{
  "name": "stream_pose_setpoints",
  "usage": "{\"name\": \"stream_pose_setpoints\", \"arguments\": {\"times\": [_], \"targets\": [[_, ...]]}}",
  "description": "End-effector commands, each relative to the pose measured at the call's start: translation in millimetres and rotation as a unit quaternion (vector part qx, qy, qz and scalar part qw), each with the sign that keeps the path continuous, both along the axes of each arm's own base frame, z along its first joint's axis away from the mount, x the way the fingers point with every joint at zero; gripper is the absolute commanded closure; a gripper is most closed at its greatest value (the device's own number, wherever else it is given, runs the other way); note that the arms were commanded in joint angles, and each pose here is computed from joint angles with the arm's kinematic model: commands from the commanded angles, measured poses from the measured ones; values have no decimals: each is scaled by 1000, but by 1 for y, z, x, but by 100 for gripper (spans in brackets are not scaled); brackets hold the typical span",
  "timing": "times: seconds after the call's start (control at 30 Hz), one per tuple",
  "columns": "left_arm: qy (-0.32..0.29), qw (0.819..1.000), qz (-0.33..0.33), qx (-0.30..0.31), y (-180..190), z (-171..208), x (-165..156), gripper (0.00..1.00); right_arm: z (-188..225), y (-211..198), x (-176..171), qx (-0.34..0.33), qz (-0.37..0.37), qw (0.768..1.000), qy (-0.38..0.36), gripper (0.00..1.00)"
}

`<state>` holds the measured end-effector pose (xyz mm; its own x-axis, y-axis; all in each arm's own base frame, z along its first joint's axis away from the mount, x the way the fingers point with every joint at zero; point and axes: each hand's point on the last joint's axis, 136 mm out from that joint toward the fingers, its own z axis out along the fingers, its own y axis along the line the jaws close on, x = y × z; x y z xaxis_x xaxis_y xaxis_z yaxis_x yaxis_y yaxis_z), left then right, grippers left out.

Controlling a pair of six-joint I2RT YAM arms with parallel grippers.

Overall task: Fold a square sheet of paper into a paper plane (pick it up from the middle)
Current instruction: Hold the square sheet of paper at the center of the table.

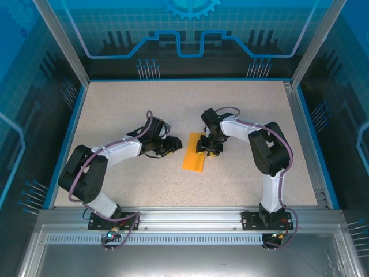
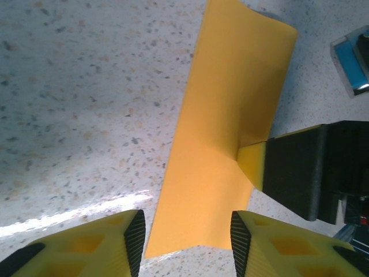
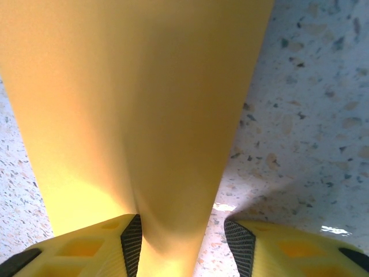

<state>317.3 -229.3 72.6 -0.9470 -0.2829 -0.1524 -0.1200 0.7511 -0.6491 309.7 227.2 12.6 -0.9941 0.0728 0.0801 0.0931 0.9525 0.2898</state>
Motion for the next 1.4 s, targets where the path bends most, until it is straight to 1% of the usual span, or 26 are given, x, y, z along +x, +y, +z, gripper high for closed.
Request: {"name": "stream_pose_setpoints", "arguments": {"times": [0.0,0.1,0.2,0.33,0.4,0.47,0.5,0.77,1.07,1.37], "targets": [[-10,999,-30,-16,-16,9,4,55,-44,-45,-10,-106,-15,994,28,51],[-8,999,-39,-18,-24,8,5,57,-45,-46,-10,-107,-15,994,29,51],[-2,999,-49,-21,-32,6,7,61,-47,-47,-12,-108,-15,994,31,51],[7,998,-65,-27,-45,1,9,74,-49,-47,-13,-109,-15,993,33,51],[16,997,-70,-25,-50,-4,10,83,-49,-47,-13,-110,-14,993,33,50],[23,997,-73,-22,-53,-9,12,96,-50,-47,-13,-110,-14,993,34,50],[27,997,-74,-18,-54,-11,12,100,-50,-47,-13,-111,-14,993,34,50],[55,994,-74,56,-51,-37,15,100,-51,-47,-12,-110,-15,993,35,50],[62,992,-77,75,-52,-47,19,100,-52,-47,-14,-111,-14,993,38,50],[76,988,-80,104,-49,-63,16,100,-52,-47,-14,-111,-14,993,37,50]]}}
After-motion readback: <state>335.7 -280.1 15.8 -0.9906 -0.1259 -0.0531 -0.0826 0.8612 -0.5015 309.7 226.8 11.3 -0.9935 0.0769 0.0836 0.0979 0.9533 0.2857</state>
